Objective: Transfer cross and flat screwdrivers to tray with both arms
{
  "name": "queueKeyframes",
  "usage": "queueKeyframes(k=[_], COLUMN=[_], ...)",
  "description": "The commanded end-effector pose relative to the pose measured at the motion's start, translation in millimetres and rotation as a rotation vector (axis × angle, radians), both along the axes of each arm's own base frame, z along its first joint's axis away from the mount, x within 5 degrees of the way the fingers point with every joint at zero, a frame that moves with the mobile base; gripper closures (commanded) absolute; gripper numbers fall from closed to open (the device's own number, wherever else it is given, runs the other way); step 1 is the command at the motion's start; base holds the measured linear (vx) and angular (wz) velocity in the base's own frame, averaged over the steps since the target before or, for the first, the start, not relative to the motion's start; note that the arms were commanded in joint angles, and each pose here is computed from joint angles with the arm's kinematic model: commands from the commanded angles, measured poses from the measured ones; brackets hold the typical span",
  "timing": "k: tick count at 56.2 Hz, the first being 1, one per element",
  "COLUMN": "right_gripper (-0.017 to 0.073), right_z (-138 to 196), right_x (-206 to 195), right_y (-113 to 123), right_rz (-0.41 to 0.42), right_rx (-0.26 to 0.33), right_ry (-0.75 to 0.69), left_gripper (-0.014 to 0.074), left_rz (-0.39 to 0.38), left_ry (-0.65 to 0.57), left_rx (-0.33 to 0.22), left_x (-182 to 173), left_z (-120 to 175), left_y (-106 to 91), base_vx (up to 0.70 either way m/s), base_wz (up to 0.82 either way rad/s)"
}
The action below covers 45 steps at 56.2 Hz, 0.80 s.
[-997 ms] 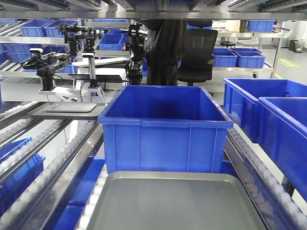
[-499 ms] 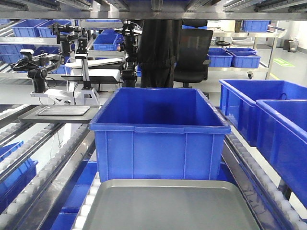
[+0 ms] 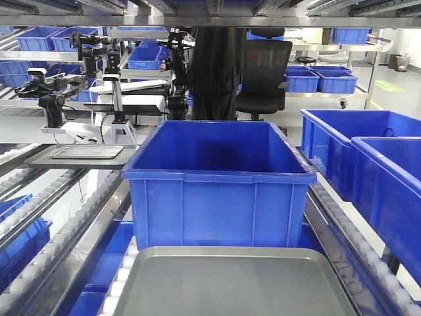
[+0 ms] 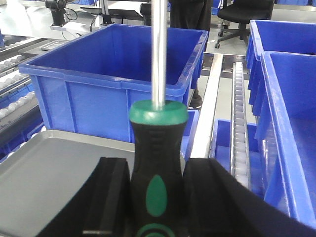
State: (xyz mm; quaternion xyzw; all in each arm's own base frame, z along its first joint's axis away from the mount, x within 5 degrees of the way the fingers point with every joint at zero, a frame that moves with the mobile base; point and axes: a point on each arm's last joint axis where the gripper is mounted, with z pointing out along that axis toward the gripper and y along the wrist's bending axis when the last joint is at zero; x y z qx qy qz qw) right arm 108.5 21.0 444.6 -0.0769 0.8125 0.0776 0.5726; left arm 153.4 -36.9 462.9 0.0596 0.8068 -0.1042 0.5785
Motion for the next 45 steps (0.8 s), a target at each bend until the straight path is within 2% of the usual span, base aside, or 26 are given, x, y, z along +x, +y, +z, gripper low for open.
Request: queueKeyframes(k=[1,8,14,21,25,28,34,39,45], right_gripper=[0.0567,0.0567,0.0567,0.0567,0.0567,0.0567,0.0567,0.0567,0.0567], right_z=[16,17,17,10,3,-4,-23,-39,-61], right_x=[-1,-1,0,14,28,40,69,93,119], right_y=[-1,-1,2,3,6,9,23,34,46], right_rz=[-0.014,-0.012,0.008,0.011,0.022,0.051,0.138,0.169,0.179], right_rx=[0.018,0.029,0.071,0.065,0.073,0.072,0.061,0.060,0.082], right_ry=[-0.118,-0.116,-0.111,-0.052,0.012,0.074,0.193,0.271,0.383], left_gripper=[0.0596,0.0596,0.0596,0.0596,0.0595,0.0594,0.0592,0.0591,0.0591], left_rz=[-0.003,-0.005,-0.027,-0.061,-0.111,-0.164,-0.293,-0.341,-0.355], left_ry=[-0.130,-0.122,-0.085,-0.012,0.035,0.080,0.193,0.292,0.426], left_rx=[-0.039,-0.042,-0.085,-0.133,-0.170,-0.206,-0.240,-0.266,-0.277], left_x=[-5,-4,-5,8,21,34,59,80,102], left_z=[19,19,16,8,2,-5,-25,-45,-75], left_y=[0.3,-0.1,-3.2,-10.9,-19.8,-28.8,-53.9,-75.6,-100.2], base_vx=[0.00,0.00,0.00,0.00,0.00,0.00,0.00,0.00,0.00], base_wz=[0.00,0.00,0.00,0.00,0.00,0.00,0.00,0.00,0.00])
